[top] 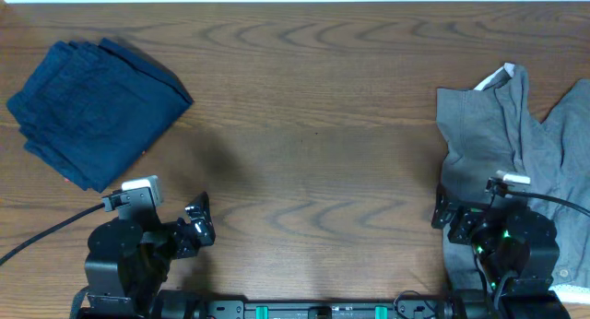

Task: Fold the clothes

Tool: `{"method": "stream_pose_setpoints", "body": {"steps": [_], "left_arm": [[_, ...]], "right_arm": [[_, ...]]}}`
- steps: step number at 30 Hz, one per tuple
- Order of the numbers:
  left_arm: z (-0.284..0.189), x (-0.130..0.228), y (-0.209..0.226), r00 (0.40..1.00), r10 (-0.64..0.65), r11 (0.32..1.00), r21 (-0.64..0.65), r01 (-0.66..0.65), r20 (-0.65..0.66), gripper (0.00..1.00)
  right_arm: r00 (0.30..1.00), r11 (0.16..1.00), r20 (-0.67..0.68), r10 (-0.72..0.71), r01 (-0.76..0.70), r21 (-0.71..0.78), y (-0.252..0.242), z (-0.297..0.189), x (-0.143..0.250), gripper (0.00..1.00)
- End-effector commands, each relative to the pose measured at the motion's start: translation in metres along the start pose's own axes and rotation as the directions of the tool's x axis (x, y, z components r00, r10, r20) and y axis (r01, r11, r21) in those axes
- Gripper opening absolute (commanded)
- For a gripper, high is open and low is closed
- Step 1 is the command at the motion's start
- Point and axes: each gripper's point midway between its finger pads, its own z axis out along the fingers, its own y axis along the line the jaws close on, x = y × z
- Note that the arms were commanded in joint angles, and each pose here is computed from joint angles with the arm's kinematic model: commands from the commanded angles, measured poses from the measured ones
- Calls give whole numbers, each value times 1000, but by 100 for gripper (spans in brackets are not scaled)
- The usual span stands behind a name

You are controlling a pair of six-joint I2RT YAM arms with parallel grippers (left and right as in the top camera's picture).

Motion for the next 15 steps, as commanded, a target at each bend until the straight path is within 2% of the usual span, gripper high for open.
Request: {"method": "stream_pose_setpoints", "body": {"steps": [1,15], "left_arm": [[1,1,2,1000,-10,1000,-9,10,-2,98],[1,2,2,1000,-10,1000,-10,10,-5,98]], "right_arm": [[999,1000,-40,7,-6,18,-4,2,11,99],[975,998,-224,10,4,62,-14,-5,57,99]]}}
